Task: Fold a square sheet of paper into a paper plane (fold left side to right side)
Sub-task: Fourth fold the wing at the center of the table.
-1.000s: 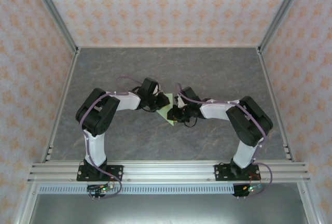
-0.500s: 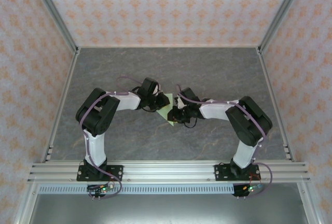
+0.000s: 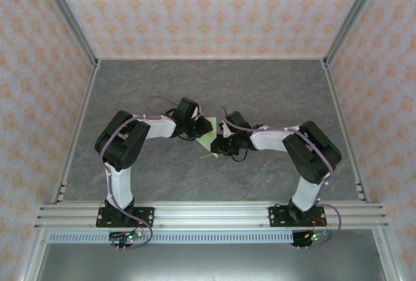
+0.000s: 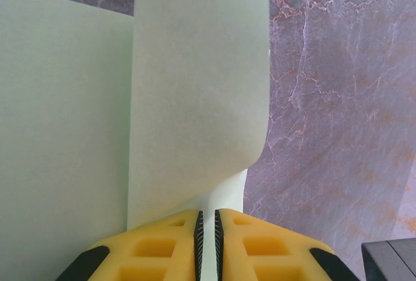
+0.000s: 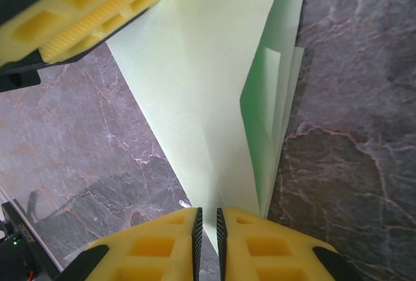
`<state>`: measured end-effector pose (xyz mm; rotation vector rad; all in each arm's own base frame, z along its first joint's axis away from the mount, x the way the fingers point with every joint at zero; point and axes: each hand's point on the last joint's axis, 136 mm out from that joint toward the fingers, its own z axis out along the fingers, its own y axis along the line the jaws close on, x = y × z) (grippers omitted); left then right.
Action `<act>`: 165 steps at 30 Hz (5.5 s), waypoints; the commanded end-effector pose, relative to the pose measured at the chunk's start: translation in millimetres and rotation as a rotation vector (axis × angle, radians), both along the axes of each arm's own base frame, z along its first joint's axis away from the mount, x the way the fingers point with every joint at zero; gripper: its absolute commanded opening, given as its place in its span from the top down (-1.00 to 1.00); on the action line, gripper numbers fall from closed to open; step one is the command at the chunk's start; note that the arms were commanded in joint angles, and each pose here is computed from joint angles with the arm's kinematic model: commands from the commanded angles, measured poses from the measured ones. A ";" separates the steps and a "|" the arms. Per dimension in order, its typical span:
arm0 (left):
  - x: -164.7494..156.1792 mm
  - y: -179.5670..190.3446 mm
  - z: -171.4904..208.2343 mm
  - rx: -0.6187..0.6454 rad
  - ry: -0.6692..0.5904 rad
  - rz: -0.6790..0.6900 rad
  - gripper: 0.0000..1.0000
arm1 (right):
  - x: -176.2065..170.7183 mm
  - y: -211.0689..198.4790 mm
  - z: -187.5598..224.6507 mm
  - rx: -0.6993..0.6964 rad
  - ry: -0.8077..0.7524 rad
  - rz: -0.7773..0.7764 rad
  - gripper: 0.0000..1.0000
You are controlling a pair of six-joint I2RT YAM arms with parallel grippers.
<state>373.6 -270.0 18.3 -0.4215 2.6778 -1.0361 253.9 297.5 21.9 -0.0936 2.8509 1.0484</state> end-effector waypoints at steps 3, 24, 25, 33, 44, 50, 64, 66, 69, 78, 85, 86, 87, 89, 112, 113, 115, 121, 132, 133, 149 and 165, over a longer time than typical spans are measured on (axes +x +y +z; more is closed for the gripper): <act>-23.0 23.5 -37.7 0.128 0.099 0.026 0.65 | -39.2 -13.3 -16.1 -0.028 0.121 0.022 0.62; -23.6 23.1 -36.5 0.124 0.095 0.024 0.65 | 0.2 8.7 50.5 0.128 -0.097 -0.044 0.58; -23.5 23.2 -36.0 0.121 0.095 0.026 0.65 | 2.0 9.1 49.5 0.124 -0.099 -0.047 0.58; -23.7 22.3 -35.3 0.117 0.093 0.023 0.65 | -0.5 16.9 27.9 0.166 -0.004 -0.077 0.58; -23.6 24.0 -36.7 0.128 0.094 0.024 0.65 | -30.5 -1.4 -15.8 0.040 0.116 -0.042 0.58; -22.6 24.4 -37.2 0.132 0.094 0.026 0.66 | -51.8 -10.3 -25.3 0.023 0.172 -0.028 0.59; -22.2 23.8 -34.5 0.128 0.092 0.025 0.66 | -52.7 -15.7 17.9 0.056 0.070 -0.003 0.59; -22.3 23.7 -34.0 0.126 0.091 0.025 0.66 | -39.7 -13.5 42.3 0.061 -0.010 -0.010 0.59; -21.6 22.3 -32.7 0.120 0.088 0.025 0.66 | -13.3 -16.7 65.8 0.044 -0.130 -0.095 0.65; -20.1 20.4 -29.2 0.106 0.082 0.028 0.65 | 19.1 4.0 31.2 0.050 -0.073 -0.200 0.87; -17.4 20.5 -25.1 0.112 0.062 0.019 0.65 | 6.5 -7.7 -15.4 -0.062 0.031 -0.202 0.87; -15.7 22.3 -24.1 0.118 0.058 0.020 0.65 | 1.4 -12.3 -22.1 -0.083 0.050 -0.202 0.88; -13.5 24.6 -22.9 0.126 0.051 0.021 0.65 | -3.9 -17.0 -28.2 -0.102 0.067 -0.203 0.88; -8.0 30.9 -22.9 0.131 0.044 0.032 0.65 | -13.5 -27.4 -38.6 -0.147 0.093 -0.203 0.88; 95.8 88.1 -12.8 0.074 -0.019 0.083 0.63 | -52.7 -60.7 -59.6 -0.283 0.181 -0.139 0.88; 101.0 90.3 -7.5 0.074 -0.027 0.085 0.63 | -53.0 -60.9 -59.8 -0.285 0.183 -0.139 0.89; 108.2 91.8 2.5 0.070 -0.038 0.080 0.63 | -53.3 -62.9 -60.7 -0.296 0.182 -0.141 0.89; 96.4 92.7 54.8 0.023 -0.162 0.075 0.63 | -47.7 -60.9 -57.8 -0.289 0.161 -0.150 0.89; -26.1 26.7 78.6 -0.057 -0.210 -0.116 0.74 | -43.7 -61.4 -57.9 -0.318 0.156 -0.140 0.89; -31.7 21.6 75.2 -0.062 -0.201 -0.127 0.76 | -43.7 -61.4 -57.7 -0.318 0.157 -0.141 0.89; -49.1 -24.9 39.2 -0.141 -0.114 -0.206 0.92 | -43.3 -60.8 -56.6 -0.321 0.158 -0.136 0.89; -49.5 -29.0 8.4 -0.078 -0.058 -0.203 0.95 | -44.4 -61.8 -58.6 -0.335 0.166 -0.124 0.89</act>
